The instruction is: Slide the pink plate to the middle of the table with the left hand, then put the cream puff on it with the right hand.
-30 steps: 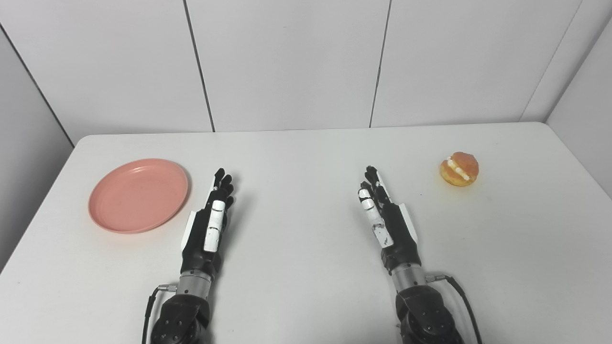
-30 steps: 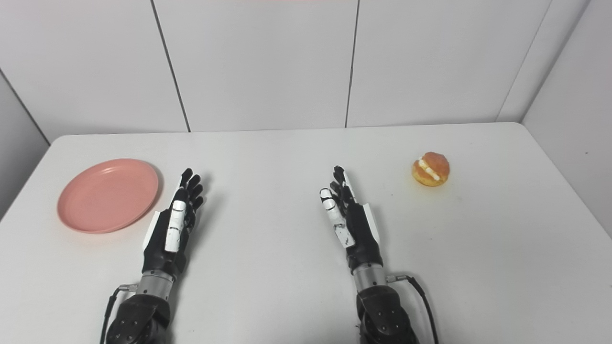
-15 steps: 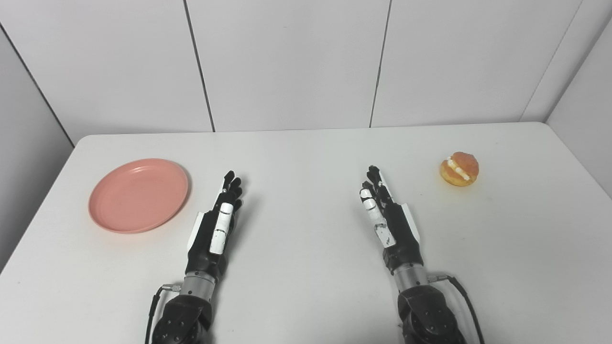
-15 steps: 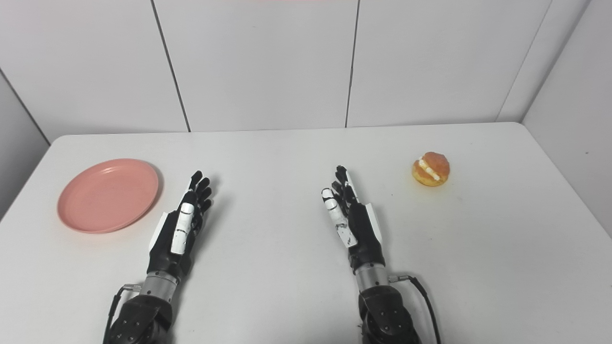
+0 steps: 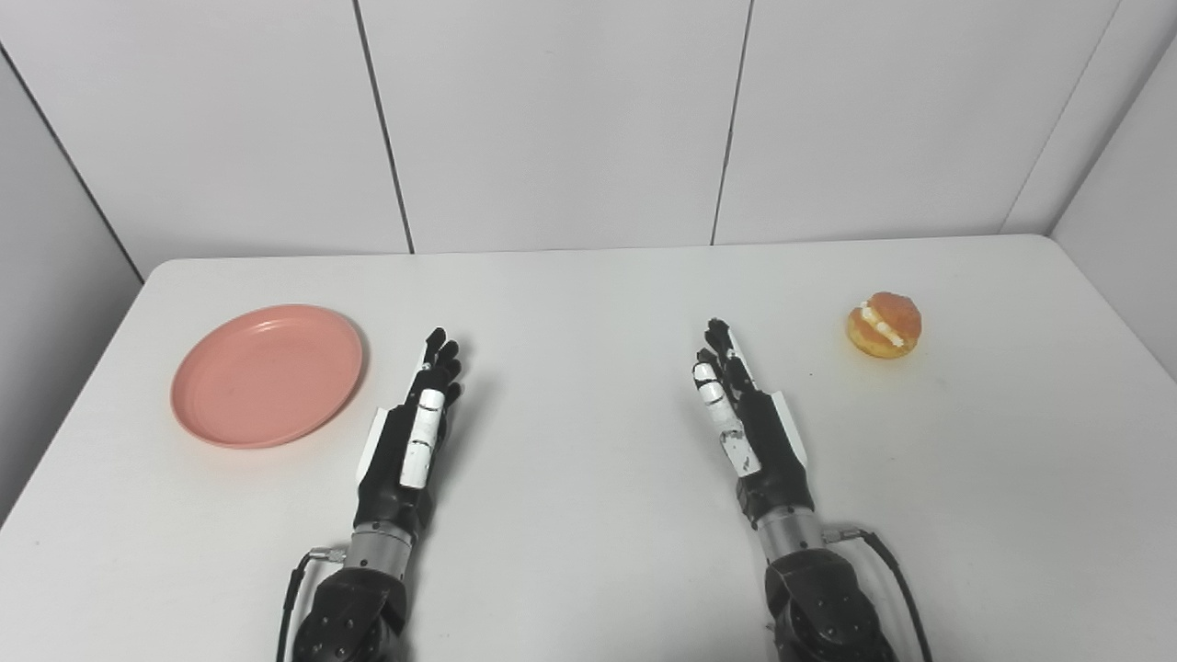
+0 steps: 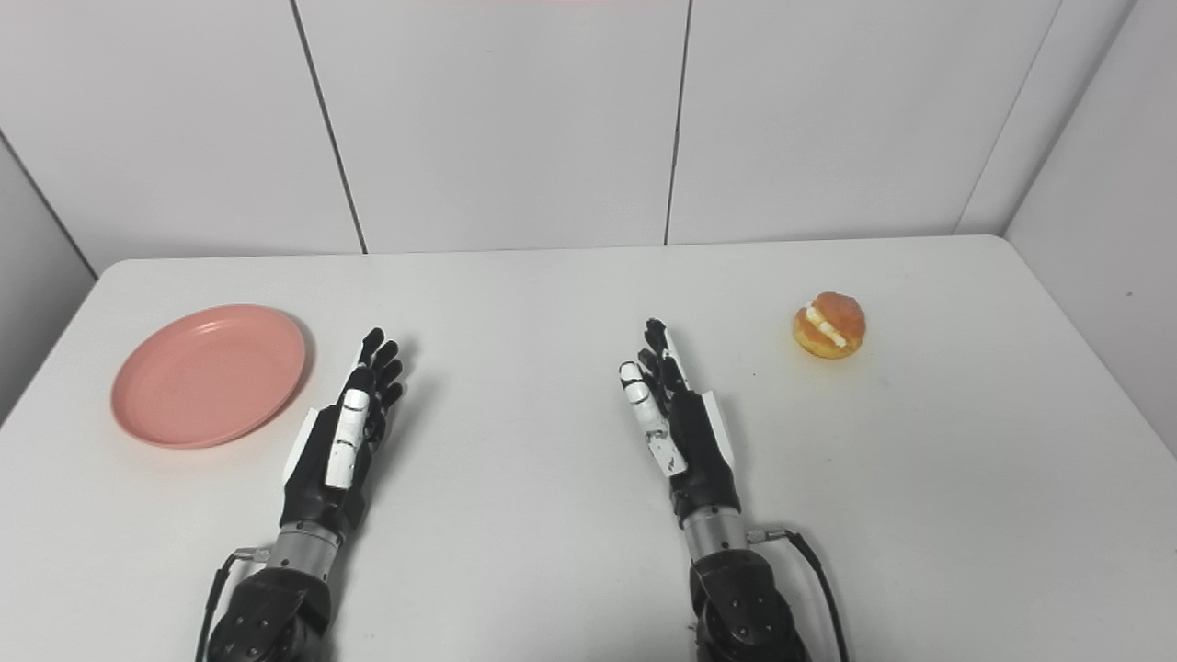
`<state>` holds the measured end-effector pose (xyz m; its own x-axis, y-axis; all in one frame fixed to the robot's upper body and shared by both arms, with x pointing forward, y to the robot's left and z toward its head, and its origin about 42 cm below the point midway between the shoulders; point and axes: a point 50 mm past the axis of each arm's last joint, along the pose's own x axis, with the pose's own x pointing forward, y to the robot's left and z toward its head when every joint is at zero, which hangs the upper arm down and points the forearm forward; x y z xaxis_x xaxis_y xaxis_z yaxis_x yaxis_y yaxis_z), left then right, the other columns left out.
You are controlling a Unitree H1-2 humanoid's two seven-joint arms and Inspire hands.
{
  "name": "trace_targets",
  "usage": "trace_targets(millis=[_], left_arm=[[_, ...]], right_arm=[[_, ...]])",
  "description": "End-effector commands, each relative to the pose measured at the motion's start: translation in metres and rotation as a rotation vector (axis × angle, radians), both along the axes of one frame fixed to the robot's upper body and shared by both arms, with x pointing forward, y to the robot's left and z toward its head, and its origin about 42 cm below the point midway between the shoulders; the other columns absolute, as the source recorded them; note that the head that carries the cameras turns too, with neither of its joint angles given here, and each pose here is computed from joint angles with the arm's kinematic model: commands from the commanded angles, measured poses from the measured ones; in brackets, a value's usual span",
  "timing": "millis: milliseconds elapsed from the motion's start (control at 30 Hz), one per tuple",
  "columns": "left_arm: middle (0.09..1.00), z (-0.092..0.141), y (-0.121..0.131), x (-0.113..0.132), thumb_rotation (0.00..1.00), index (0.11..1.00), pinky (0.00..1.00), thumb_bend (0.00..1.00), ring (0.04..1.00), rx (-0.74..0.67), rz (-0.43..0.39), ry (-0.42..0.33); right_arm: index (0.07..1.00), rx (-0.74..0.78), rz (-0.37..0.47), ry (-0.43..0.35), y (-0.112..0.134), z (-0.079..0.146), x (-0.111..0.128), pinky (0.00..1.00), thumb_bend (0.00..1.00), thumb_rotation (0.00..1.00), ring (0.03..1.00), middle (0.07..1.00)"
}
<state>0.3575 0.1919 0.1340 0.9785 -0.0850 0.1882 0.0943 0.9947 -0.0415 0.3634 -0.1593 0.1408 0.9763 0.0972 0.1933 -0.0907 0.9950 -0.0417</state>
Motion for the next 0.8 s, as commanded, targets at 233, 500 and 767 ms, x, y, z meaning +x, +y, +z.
trace_targets(millis=[233,500,767], left_arm=[[1.0,-0.014,-0.018,-0.014,1.0,1.0,1.0,0.61,1.0,0.036,-0.084,0.06],[1.0,-0.016,-0.041,-0.007,1.0,1.0,1.0,0.57,1.0,0.025,-0.06,0.046],[0.997,-0.008,-0.042,0.0,1.0,0.997,1.0,0.6,1.0,-0.049,0.021,0.0]], right_arm=[[0.999,0.013,0.044,-0.002,-0.027,-0.007,-0.007,0.99,0.53,0.87,0.996,1.0],[1.0,0.071,0.063,-0.009,-0.049,-0.018,-0.003,1.0,0.52,0.9,1.0,1.0],[1.0,0.099,0.087,0.012,-0.055,-0.027,0.002,1.0,0.58,0.87,1.0,1.0]])
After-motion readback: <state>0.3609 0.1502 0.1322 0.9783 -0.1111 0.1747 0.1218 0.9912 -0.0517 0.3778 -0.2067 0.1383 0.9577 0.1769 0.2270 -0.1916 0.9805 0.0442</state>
